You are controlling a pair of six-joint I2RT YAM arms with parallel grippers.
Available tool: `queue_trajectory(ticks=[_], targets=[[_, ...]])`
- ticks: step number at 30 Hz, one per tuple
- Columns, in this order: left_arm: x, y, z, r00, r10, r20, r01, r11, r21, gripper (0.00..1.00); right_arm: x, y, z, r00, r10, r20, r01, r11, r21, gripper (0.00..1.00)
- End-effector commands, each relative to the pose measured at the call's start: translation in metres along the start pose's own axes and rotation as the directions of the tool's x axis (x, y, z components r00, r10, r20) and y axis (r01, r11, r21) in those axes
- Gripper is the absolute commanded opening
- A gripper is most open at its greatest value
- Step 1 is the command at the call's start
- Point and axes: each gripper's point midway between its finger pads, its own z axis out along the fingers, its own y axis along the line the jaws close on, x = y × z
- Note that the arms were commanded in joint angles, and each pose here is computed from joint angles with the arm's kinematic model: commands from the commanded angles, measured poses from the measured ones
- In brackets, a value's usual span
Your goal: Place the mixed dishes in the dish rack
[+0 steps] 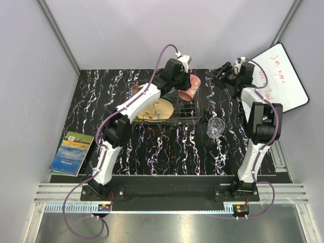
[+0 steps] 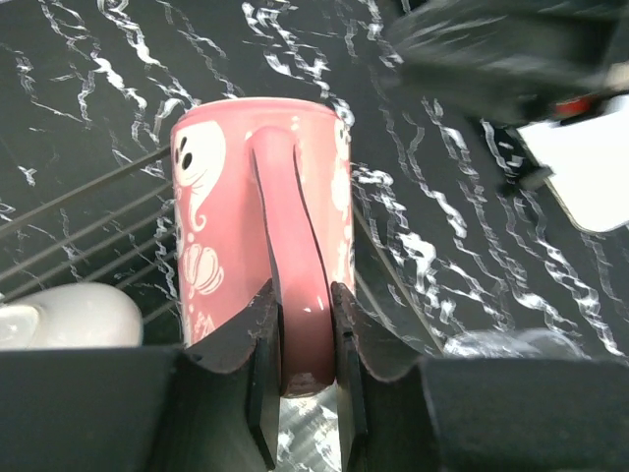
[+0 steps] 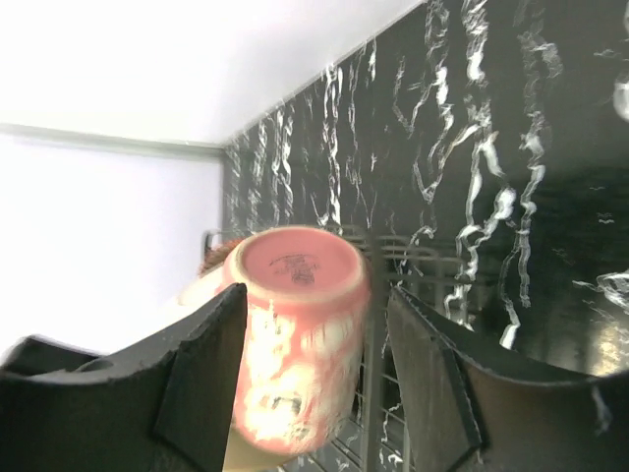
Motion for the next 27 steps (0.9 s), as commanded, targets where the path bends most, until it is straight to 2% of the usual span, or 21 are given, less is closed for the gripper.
queue_trajectory(ticks=[1,8,19,27], targets=[[-0.101,-0.032,-0.021,0.948,0.05,0.315,-0.079,0.993,0.082,0.0,-0.021,0.037,-0.017,0.999,0.024,0.04,-0.017,0.983,-0.18,0.68],[-0.109,-0.031,-0.02,0.937,0.076,0.342,-0.108,0.991,0.076,0.0,-0.016,0.029,-0.009,0.999,0.048,0.015,-0.044,0.977,-0.211,0.67],[-0.14,-0.037,-0.052,0.918,0.062,0.391,-0.104,0.991,0.087,0.0,-0.014,0.028,-0.008,0.999,0.054,0.006,-0.051,0.974,-0.222,0.66],[-0.132,-0.023,-0.029,0.91,0.099,0.403,-0.133,0.989,0.058,0.0,-0.013,0.038,-0.015,0.999,0.033,0.02,-0.027,0.969,-0.247,0.66]])
